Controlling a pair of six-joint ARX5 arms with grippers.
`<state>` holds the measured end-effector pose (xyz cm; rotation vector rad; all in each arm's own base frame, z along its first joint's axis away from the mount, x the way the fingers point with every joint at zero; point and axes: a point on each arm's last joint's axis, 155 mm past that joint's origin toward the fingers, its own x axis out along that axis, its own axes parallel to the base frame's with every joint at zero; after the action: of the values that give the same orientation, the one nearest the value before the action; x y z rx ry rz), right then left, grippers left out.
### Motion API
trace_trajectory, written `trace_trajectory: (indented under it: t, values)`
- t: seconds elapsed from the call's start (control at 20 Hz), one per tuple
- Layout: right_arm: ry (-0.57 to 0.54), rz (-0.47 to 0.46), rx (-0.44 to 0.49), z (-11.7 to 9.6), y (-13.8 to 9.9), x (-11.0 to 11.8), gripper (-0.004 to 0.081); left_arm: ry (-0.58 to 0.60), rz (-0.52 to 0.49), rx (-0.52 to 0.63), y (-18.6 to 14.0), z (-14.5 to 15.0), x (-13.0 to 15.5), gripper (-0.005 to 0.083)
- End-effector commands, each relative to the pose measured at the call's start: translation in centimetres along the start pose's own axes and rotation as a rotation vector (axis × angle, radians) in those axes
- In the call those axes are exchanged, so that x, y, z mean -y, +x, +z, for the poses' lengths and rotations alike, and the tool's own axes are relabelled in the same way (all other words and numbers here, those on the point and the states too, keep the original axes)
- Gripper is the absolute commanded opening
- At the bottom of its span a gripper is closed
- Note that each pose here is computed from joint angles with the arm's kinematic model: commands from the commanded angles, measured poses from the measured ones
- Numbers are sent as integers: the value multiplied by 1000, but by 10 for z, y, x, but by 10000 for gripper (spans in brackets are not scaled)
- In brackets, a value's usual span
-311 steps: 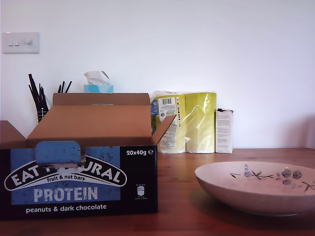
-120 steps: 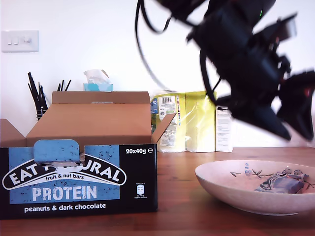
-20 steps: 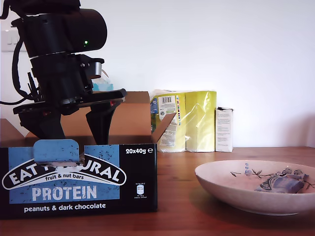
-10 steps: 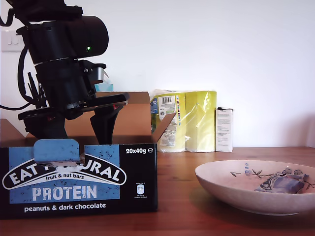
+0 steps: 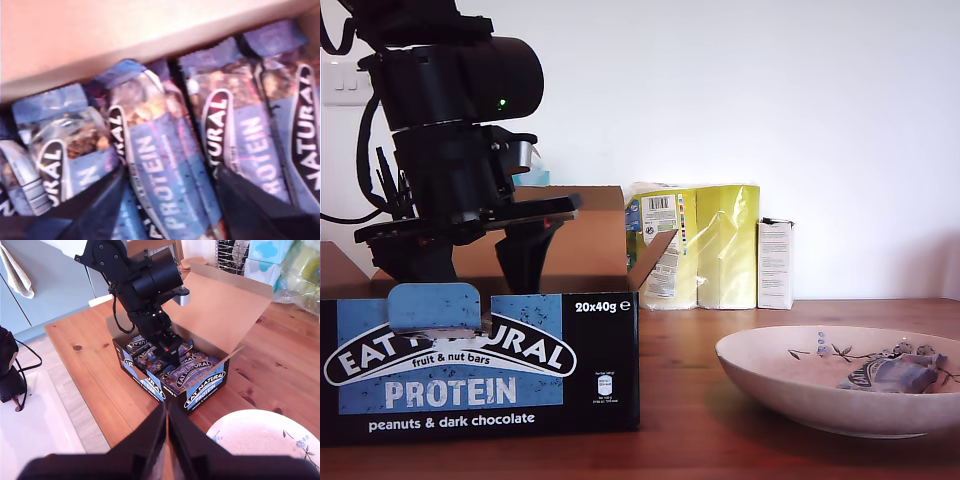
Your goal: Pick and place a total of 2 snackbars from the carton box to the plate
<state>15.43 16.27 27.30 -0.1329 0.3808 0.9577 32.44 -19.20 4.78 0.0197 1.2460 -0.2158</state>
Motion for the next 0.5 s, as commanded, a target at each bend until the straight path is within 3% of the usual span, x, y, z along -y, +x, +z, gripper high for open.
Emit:
trace_trajectory:
  t: [0.0,0.35,0.45]
  values:
    - [-3,7,-10,-5,3,0,-13,-7,65,-131,24,-34,-21,360]
    - [-9,7,-10,-5,3,0,-13,17,65,-138,19,-32,-20,149]
    - [-14,7,-10,-5,3,0,-13,15,62,-130,18,-29,-18,139]
